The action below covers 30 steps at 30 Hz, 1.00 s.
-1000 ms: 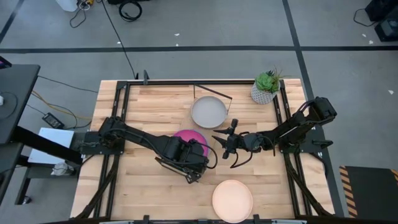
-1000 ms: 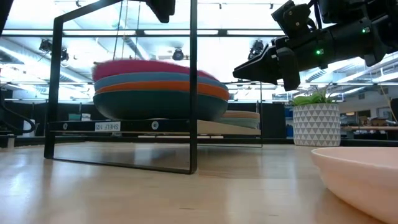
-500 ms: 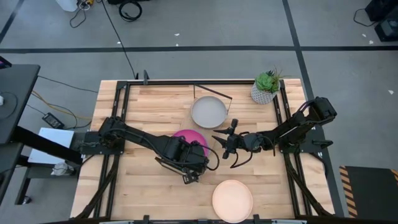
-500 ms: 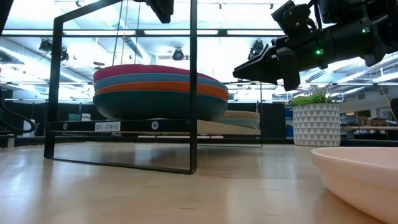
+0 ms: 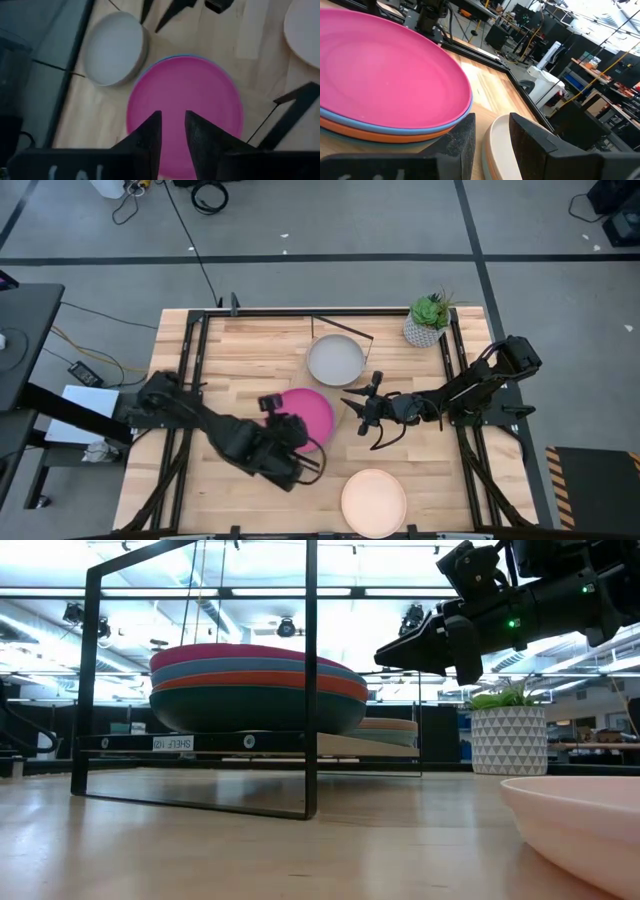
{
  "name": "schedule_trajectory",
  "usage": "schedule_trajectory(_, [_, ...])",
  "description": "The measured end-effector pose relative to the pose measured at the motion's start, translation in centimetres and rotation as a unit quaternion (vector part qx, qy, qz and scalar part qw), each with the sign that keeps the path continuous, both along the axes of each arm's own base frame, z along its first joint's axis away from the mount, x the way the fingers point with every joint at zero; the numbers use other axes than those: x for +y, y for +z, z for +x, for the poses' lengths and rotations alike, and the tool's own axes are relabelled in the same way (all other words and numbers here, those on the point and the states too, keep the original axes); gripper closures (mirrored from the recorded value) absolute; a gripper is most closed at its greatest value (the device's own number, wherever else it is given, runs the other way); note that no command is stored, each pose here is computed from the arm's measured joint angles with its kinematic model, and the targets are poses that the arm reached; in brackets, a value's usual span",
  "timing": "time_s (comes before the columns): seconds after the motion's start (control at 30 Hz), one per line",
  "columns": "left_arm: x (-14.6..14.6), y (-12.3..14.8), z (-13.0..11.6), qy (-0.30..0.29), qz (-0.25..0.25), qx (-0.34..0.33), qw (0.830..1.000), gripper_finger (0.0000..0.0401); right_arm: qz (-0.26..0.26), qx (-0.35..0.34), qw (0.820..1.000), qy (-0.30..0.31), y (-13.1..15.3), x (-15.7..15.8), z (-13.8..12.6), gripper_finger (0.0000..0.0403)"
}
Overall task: Place and stack plates onto a shelf
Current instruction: Stack the white plate on the top of the gray plate on the shelf
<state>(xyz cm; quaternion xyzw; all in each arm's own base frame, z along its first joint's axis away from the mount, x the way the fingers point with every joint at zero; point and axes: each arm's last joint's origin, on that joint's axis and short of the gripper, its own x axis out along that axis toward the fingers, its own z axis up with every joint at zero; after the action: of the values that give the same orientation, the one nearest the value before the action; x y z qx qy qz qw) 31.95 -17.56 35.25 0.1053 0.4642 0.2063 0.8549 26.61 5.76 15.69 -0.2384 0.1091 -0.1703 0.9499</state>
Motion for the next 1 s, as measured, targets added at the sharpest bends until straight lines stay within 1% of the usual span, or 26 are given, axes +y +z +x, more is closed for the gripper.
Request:
schedule_trajectory(0.1, [0.1, 1.1, -1.5, 0.008, 0.017, -0.011, 1.0, 0.032, 0.003, -0.001, 1.0, 0.004, 0.0, 0.0, 0.0, 0.0277])
schedule_trajectory(0.17, [0.1, 1.6, -2.0, 0.008, 0.025, -0.024, 0.999, 0.033, 0.006, -0.002, 1.0, 0.007, 0.0, 0.1, 0.0, 0.0277])
schedule_trajectory(0.33, [0.0, 2.0, -2.4, 0.006, 0.05, -0.041, 0.998, 0.0357, 0.02, -0.004, 1.0, 0.024, 0.0, 0.2, 0.0, 0.0277])
schedule_trajectory(0.43, [-0.2, 2.0, -2.5, 0.004, 0.056, -0.045, 0.997, 0.0372, 0.031, -0.005, 0.999, 0.026, -0.1, 0.2, 0.0, 0.0277])
schedule_trajectory(0.5, [-0.4, 1.5, -2.2, 0.0, 0.059, -0.052, 0.997, 0.0381, 0.036, -0.006, 0.999, 0.026, -0.1, 0.3, 0.0, 0.0277])
schedule_trajectory(0.57, [-0.7, 0.2, -1.6, -0.014, 0.059, -0.054, 0.997, 0.039, 0.045, -0.004, 0.999, 0.027, -0.2, 0.4, 0.0, 0.0277])
schedule_trajectory(0.7, [-1.2, -2.8, -0.7, -0.071, 0.043, -0.015, 0.996, 0.0396, 0.055, -0.001, 0.998, 0.031, -0.4, 0.7, -0.1, 0.0277])
schedule_trajectory(0.77, [-0.9, -3.9, -0.5, -0.083, 0.044, 0.011, 0.996, 0.0396, 0.057, 0.0, 0.998, 0.036, -0.4, 1.0, -0.2, 0.0277])
schedule_trajectory(0.83, [-0.3, -4.1, -0.2, -0.088, 0.041, 0.018, 0.995, 0.0395, 0.055, 0.003, 0.998, 0.03, -0.5, 1.3, -0.3, 0.0277])
schedule_trajectory(0.9, [0.3, -3.9, -0.5, -0.097, 0.041, 0.013, 0.994, 0.0395, 0.049, 0.0, 0.999, 0.012, -0.4, 1.6, -0.5, 0.0277])
schedule_trajectory(0.97, [1.0, -3.2, -0.7, -0.111, 0.028, -0.022, 0.993, 0.0395, 0.039, 0.0, 0.999, -0.015, -0.5, 2.0, -0.8, 0.0277])
schedule_trajectory(1.0, [1.2, -3.2, -1.2, -0.122, 0.022, -0.033, 0.992, 0.0395, 0.034, -0.001, 0.999, -0.026, -0.5, 2.2, -0.9, 0.0277])
